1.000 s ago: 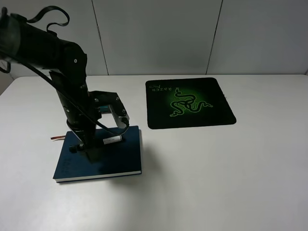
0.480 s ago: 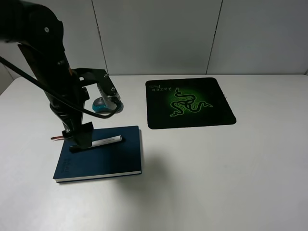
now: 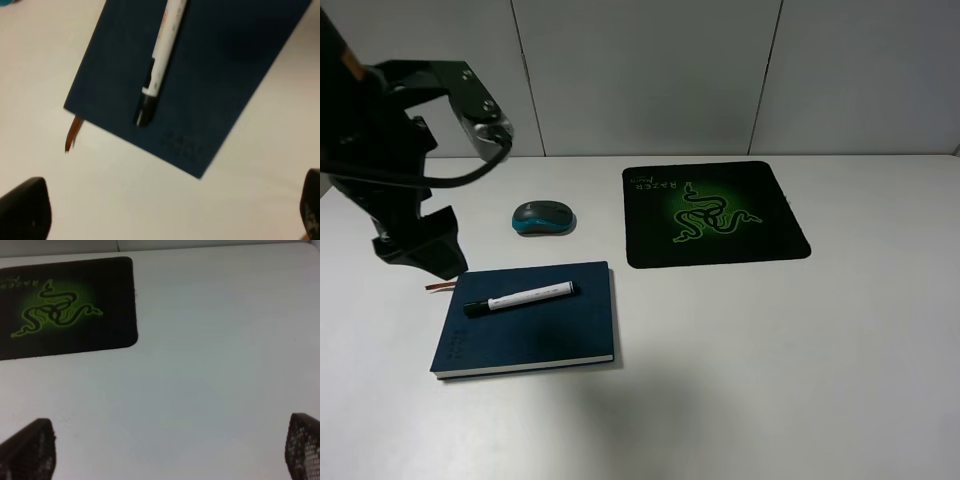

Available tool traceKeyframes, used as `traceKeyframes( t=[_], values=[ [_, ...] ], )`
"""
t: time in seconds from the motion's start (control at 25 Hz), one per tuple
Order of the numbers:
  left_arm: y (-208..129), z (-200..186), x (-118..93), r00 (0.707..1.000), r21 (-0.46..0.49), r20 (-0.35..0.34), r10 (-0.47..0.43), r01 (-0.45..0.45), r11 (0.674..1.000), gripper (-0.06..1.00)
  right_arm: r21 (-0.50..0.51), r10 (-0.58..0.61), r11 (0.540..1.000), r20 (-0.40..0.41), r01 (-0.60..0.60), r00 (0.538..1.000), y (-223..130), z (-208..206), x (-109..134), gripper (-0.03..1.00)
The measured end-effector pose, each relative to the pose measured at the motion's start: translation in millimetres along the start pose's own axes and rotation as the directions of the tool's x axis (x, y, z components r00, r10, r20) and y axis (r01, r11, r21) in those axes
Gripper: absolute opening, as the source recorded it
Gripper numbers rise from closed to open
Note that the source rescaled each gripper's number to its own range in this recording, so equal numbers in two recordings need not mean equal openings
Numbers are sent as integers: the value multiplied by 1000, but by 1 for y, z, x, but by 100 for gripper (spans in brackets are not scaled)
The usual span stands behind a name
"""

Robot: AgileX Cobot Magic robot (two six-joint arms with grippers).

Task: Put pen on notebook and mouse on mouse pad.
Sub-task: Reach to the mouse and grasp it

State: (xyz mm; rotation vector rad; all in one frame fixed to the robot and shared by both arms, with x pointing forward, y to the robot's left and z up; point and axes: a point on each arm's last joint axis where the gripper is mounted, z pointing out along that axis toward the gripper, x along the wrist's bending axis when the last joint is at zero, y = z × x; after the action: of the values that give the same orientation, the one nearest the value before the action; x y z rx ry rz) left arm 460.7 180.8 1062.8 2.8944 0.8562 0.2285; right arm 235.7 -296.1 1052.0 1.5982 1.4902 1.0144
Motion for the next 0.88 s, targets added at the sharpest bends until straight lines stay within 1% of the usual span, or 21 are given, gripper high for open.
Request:
traceKeyframes(
  t=[0.24, 0.36, 0.48, 0.6, 0.76, 0.88],
  values=[
    [-28, -41, -14, 998, -45, -22, -55, 54, 998, 100, 0, 0, 1000, 0, 0, 1000, 0, 0, 0, 100],
    [-44, -61, -21, 996, -103, -47, -73, 68, 992, 100, 0, 0, 1000, 0, 0, 1000, 0, 0, 0, 100],
    [-63, -76, -32, 992, -175, -63, -109, 97, 980, 100, 0, 0, 1000, 0, 0, 1000, 0, 0, 0, 100],
    [-83, -89, -44, 987, -254, -63, -151, 130, 958, 100, 0, 0, 1000, 0, 0, 1000, 0, 0, 0, 100],
    [-113, -102, -63, 979, -366, -49, -199, 168, 916, 100, 0, 0, 1000, 0, 0, 1000, 0, 0, 0, 100],
    [-136, -108, -76, 972, -440, -53, -230, 184, 879, 100, 0, 0, 1000, 0, 0, 1000, 0, 0, 0, 100]
  ],
)
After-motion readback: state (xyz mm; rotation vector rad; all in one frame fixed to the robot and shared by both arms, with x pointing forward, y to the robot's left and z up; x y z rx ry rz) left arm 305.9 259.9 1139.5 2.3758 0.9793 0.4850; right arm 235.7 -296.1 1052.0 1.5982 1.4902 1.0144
